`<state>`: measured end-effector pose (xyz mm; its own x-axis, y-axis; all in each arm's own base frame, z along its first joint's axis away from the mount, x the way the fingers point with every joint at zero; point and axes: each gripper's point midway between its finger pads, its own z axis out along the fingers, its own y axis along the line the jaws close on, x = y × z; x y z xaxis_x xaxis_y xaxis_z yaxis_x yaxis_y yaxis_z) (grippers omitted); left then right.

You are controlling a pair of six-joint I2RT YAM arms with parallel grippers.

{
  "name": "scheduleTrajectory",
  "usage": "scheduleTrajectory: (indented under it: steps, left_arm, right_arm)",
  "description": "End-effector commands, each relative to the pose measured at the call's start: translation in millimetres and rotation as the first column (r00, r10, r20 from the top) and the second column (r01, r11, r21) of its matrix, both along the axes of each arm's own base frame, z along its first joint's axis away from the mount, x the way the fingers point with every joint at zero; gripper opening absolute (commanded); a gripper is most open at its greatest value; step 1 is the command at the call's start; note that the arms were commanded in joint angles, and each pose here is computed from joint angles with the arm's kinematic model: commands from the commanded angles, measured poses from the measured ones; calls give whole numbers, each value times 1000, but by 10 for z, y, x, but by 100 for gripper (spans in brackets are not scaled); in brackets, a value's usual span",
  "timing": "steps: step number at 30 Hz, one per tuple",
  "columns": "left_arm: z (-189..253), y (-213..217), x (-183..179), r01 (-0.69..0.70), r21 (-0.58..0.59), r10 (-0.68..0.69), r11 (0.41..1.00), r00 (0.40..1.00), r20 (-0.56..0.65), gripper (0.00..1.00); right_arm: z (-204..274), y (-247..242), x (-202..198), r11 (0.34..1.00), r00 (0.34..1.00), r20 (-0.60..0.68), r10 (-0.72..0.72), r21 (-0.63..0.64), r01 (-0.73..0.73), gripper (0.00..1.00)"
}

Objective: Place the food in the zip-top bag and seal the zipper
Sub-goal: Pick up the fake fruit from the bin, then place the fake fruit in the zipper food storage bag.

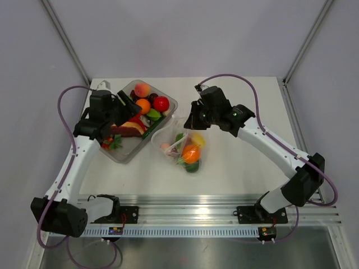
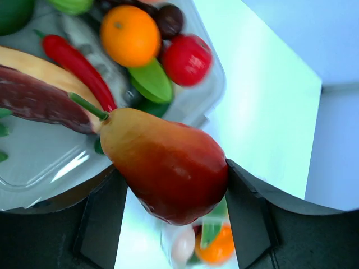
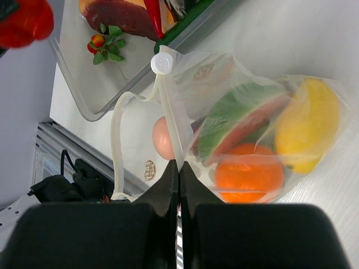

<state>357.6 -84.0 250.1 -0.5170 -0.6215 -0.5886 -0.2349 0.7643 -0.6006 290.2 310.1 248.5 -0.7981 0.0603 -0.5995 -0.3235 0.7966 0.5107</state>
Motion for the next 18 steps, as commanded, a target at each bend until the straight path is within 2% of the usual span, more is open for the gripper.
scheduleTrajectory:
  steps: [1, 4, 6, 11, 18]
  left_arm:
    - [50, -280, -470, 195, 94, -196, 976, 981, 3, 48]
    - [251, -591, -771, 359, 102, -369, 928, 925, 96, 48]
    - [311, -699, -889, 422, 113, -434, 899, 892, 124, 48]
    - [306, -1162, -1201, 624, 100, -632, 775, 767, 110, 47]
    - [113, -1495, -1142, 676, 81, -680, 733, 731, 58, 47]
  right_arm:
    - [174, 69, -20, 998, 999, 42, 12, 57, -15, 0]
    - [184, 65, -35, 998, 999, 44, 13, 61, -15, 0]
    - [169, 61, -44, 998, 999, 43, 13, 62, -16, 0]
    - [193, 80, -64, 997, 999, 39, 18, 81, -21, 0]
    - [235, 48, -76, 996, 999, 51, 10, 84, -14, 0]
